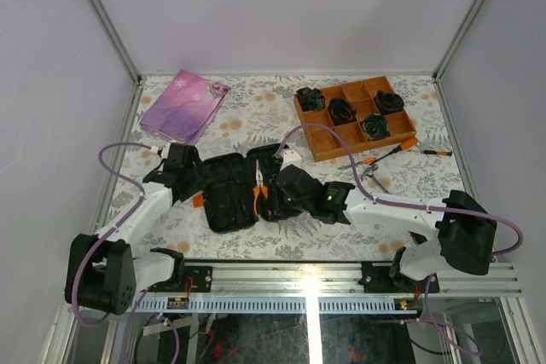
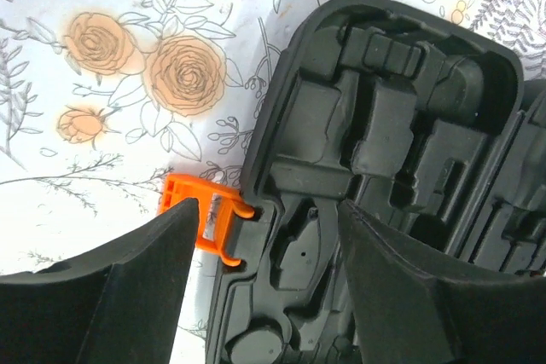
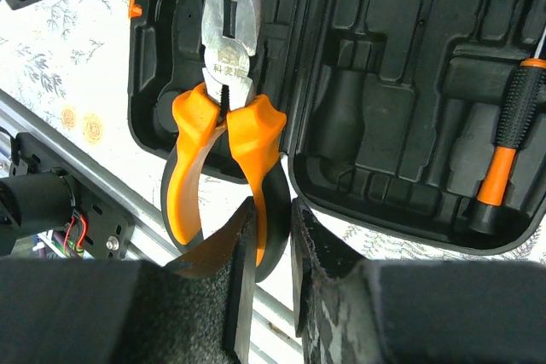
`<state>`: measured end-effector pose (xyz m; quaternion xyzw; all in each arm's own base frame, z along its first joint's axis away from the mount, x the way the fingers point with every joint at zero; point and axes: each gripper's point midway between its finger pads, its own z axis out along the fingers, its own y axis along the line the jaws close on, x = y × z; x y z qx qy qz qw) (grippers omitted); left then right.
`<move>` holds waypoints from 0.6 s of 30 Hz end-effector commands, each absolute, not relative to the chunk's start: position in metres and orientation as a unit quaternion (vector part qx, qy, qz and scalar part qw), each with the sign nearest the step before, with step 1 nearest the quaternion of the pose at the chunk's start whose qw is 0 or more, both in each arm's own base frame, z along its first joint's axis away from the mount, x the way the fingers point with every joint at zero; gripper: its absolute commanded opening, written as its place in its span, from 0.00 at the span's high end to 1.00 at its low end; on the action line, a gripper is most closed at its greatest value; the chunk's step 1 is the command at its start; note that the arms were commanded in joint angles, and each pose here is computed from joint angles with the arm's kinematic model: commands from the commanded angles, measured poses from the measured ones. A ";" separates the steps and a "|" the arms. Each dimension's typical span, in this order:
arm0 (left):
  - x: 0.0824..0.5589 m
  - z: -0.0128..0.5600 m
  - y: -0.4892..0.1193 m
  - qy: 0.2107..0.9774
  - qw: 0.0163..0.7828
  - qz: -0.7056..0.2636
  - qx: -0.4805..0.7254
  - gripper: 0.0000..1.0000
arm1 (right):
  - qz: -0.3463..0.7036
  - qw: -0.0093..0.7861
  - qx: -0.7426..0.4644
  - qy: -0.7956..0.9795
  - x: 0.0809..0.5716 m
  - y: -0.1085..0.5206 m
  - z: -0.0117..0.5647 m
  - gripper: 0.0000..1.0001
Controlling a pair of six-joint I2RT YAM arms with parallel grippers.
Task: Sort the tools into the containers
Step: Place the pliers in the storage box.
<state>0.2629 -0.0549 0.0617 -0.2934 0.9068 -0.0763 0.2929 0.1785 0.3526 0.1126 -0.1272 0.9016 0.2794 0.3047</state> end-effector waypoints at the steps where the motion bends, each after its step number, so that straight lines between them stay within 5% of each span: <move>1: 0.278 0.054 -0.070 0.910 0.295 -0.120 -0.265 0.39 | 0.318 0.348 -0.122 0.873 0.188 0.363 0.156 1.00; 18: 0.241 0.061 -0.122 0.892 0.274 -0.273 -0.235 0.53 | 0.300 0.336 -0.131 0.883 0.186 0.361 0.138 1.00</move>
